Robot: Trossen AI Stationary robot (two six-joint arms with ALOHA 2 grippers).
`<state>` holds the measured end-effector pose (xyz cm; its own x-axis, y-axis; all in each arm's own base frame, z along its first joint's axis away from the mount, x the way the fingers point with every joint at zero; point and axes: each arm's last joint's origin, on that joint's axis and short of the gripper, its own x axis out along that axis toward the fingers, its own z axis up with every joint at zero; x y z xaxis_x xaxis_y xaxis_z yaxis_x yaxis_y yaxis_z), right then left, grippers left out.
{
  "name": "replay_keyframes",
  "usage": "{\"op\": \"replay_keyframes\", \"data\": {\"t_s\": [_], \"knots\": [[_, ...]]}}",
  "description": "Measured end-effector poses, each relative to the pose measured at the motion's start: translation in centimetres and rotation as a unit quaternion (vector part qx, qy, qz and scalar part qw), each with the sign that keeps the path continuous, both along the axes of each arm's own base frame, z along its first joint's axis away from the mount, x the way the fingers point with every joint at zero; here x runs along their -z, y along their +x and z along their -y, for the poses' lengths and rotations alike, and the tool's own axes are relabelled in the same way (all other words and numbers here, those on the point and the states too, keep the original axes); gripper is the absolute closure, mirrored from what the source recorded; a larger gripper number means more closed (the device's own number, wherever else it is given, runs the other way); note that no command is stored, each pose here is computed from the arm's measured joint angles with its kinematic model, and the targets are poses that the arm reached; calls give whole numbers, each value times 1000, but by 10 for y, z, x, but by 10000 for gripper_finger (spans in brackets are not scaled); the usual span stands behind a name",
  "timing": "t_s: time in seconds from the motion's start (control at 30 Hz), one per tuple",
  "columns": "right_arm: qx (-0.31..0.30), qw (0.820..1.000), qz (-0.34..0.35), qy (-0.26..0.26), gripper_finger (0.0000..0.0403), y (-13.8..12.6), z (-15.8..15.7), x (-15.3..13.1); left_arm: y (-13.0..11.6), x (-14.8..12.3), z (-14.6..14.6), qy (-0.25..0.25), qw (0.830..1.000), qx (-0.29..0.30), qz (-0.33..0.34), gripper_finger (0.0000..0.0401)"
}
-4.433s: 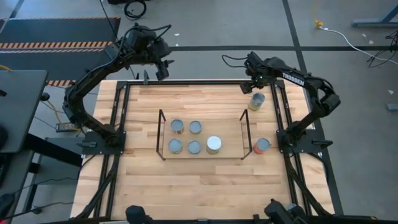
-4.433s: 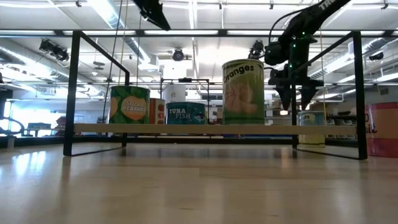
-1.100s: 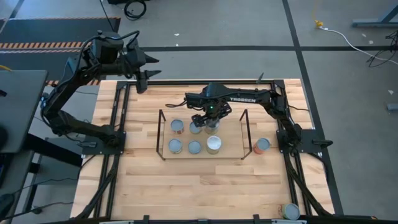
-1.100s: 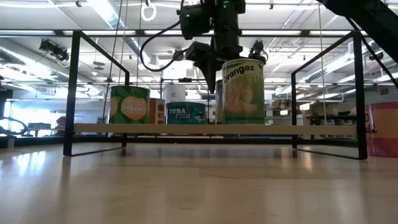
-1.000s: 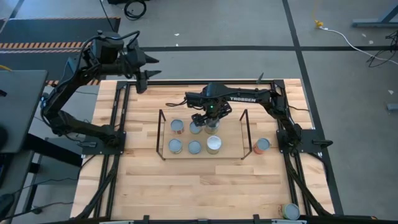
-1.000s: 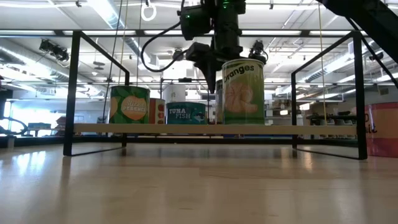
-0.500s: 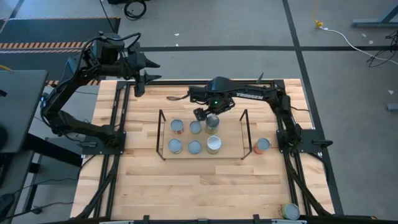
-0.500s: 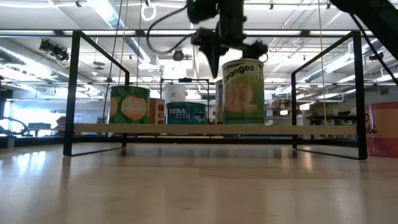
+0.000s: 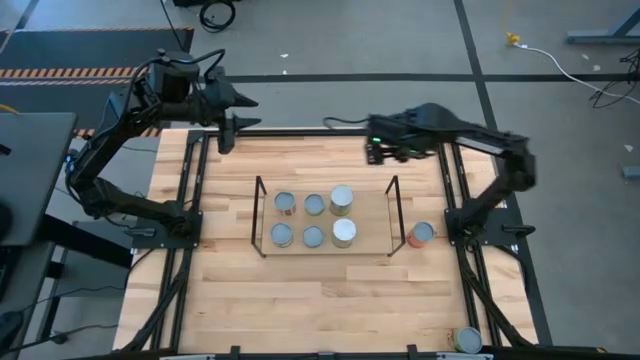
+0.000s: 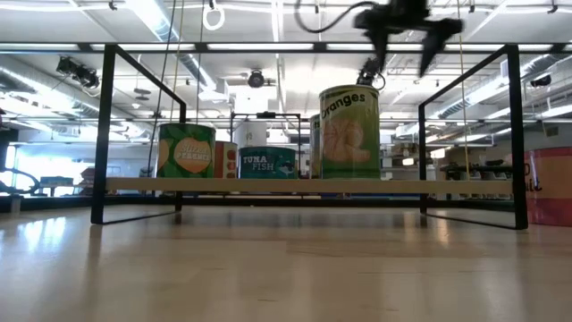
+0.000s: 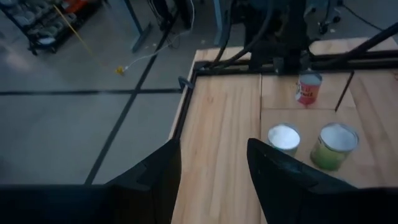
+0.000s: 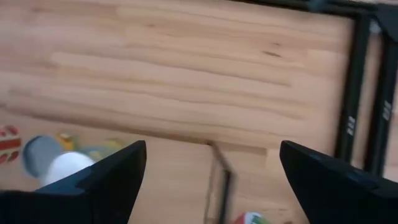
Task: Pick and place cans onto a shelf
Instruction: Put the canned mixed fruit on the shelf
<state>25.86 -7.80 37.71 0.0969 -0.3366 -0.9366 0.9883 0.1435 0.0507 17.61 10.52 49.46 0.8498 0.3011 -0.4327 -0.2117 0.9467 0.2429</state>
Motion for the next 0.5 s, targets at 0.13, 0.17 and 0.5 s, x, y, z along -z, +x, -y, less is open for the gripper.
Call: {"op": "replay_keyframes", "data": {"t_s": [0.13,0.17,0.5], "knots": [[58,998,22,-6,27,-45,-8,2,2,-6,-1,16,999,-1,28,213],[72,997,28,-5,28,-54,-10,4,3,-8,-2,19,999,-3,40,213],[183,977,81,72,64,-118,-34,29,18,-22,-12,57,991,-7,122,213]]}}
